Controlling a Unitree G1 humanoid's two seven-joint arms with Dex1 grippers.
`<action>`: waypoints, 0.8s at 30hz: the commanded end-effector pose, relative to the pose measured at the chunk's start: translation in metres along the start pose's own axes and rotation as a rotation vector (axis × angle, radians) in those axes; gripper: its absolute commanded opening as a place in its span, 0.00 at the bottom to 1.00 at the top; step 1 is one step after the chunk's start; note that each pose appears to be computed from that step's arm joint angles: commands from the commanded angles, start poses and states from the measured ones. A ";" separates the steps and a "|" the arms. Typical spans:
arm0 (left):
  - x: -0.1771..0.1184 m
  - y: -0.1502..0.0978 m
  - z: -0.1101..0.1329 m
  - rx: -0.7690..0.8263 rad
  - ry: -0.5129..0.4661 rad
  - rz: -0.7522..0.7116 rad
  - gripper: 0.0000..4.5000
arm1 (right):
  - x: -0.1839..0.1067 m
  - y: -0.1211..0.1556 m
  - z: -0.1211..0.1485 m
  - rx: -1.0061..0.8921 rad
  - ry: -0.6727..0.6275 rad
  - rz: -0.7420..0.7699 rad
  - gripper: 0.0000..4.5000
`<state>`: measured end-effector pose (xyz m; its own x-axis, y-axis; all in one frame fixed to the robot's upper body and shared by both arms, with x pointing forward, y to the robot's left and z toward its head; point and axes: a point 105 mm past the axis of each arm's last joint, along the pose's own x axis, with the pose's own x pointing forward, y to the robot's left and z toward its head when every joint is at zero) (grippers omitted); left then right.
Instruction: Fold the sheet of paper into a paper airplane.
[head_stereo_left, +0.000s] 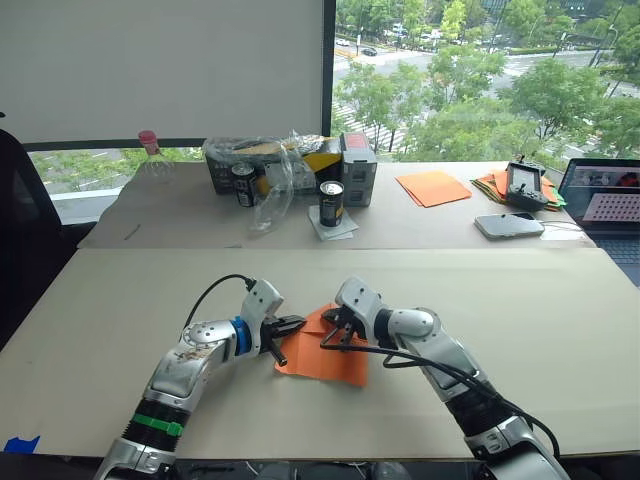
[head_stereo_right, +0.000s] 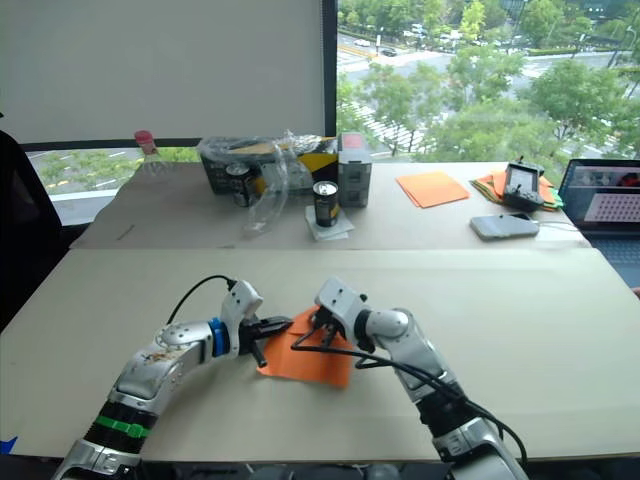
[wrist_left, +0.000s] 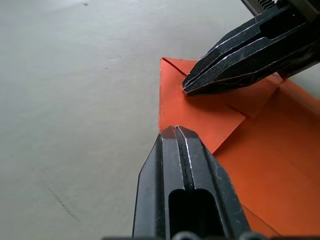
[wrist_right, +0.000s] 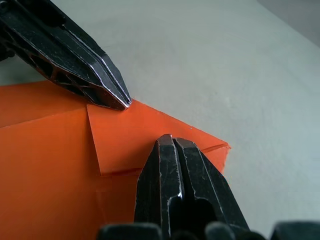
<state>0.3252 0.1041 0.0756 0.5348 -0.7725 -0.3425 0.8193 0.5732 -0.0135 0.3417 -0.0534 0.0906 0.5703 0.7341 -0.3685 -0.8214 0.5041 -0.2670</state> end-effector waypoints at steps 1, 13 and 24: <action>0.004 -0.006 -0.013 0.018 0.064 -0.046 0.01 | -0.028 -0.006 0.016 0.017 -0.053 -0.023 0.00; 0.019 -0.009 -0.012 0.030 0.064 -0.087 0.01 | -0.089 0.000 -0.035 0.041 0.162 -0.044 0.00; 0.020 -0.007 -0.013 0.021 0.055 -0.076 0.01 | -0.076 0.041 -0.031 0.141 0.087 0.081 0.00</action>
<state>0.3317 0.0863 0.0735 0.4709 -0.8157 -0.3359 0.8665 0.4991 0.0026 0.2707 -0.1128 0.0805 0.5319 0.6997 -0.4770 -0.8326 0.5348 -0.1438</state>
